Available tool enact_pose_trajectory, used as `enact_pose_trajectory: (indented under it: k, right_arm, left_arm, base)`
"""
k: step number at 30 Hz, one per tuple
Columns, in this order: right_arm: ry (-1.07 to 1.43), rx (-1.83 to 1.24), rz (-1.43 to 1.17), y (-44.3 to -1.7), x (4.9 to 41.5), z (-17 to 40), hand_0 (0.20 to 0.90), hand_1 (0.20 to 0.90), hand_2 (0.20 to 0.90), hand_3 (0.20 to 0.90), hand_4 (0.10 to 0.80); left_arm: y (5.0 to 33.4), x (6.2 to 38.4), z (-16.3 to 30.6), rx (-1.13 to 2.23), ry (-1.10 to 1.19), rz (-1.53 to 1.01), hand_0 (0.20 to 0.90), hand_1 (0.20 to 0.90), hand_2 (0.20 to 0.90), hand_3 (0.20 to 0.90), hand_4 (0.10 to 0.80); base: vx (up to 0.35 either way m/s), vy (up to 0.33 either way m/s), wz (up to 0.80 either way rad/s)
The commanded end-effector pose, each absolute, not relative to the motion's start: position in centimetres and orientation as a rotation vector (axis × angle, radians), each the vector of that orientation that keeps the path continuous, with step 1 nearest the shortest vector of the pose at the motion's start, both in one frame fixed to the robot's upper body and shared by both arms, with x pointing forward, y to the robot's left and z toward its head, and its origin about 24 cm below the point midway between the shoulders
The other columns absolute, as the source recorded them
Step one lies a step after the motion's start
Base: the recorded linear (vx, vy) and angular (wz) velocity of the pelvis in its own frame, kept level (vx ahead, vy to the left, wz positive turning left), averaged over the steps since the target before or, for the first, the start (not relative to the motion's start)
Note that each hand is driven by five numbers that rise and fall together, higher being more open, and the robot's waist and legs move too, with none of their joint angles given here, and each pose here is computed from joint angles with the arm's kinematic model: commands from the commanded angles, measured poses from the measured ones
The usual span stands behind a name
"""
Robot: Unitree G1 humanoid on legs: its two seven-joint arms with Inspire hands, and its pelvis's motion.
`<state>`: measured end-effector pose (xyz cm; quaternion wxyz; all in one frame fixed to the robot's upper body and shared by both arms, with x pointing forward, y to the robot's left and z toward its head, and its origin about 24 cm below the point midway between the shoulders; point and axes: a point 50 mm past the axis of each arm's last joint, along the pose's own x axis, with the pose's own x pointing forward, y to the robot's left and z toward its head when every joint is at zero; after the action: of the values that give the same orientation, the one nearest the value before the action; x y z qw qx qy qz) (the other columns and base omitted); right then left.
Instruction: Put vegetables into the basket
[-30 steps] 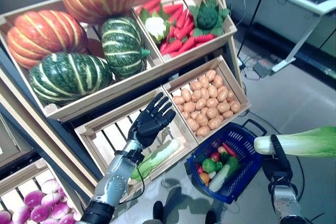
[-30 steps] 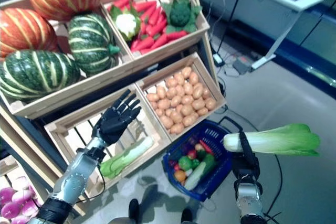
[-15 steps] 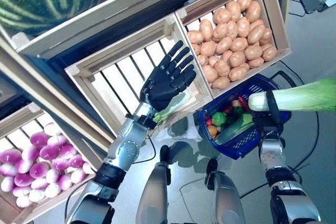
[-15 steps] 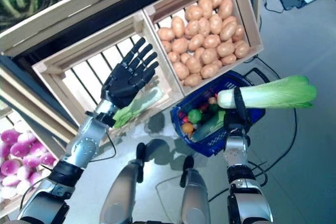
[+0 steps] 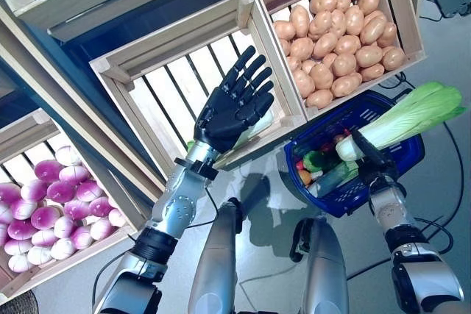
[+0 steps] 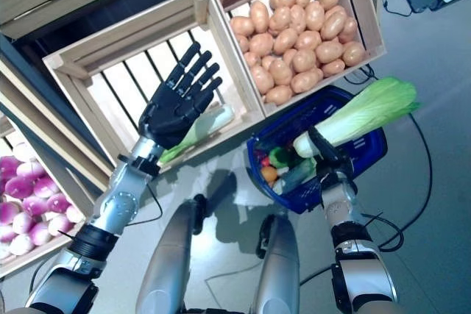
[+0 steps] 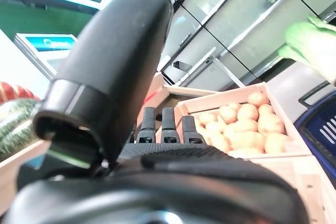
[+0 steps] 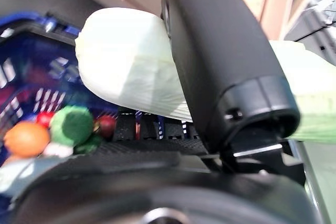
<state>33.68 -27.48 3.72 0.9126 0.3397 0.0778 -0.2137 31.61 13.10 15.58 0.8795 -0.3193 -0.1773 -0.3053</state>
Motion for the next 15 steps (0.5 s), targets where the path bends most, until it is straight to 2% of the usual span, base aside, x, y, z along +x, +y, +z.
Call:
enact_pose_trajectory:
  k: [1, 5, 11, 15]
  right_arm:
    - [0.077, 0.587, -0.523, -30.2, 34.8, 7.5, 0.3, 0.3, 0.3, 0.3, 0.4]
    - [0.131, 0.567, -0.516, -29.7, 35.3, 7.4, 0.3, 0.3, 0.3, 0.3, 0.4]
    - [0.101, 0.708, -0.47, -28.4, 36.4, 8.3, 0.3, 0.3, 0.3, 0.3, 0.4]
    - [0.12, 0.657, -0.436, -27.8, 37.1, 9.1, 0.3, 0.3, 0.3, 0.3, 0.4]
  left_arm:
    - [11.7, 29.5, 23.0, -0.732, -0.779, -0.826, 0.9, 0.9, 0.9, 0.9, 0.8]
    - [11.1, 29.1, 24.2, -0.738, -0.81, -0.869, 0.9, 0.9, 0.9, 0.9, 0.8]
    - [10.6, 28.6, 25.3, -0.722, -0.862, -0.9, 0.9, 0.9, 0.9, 0.9, 0.8]
    - [10.6, 28.5, 26.3, -0.716, -0.893, -0.908, 0.9, 0.9, 0.9, 0.9, 0.8]
  base:
    - [0.068, 0.016, -0.01]
    - [0.028, 0.006, 0.03]
    - [-0.007, 0.012, 0.0]
    - [-0.047, 0.018, -0.01]
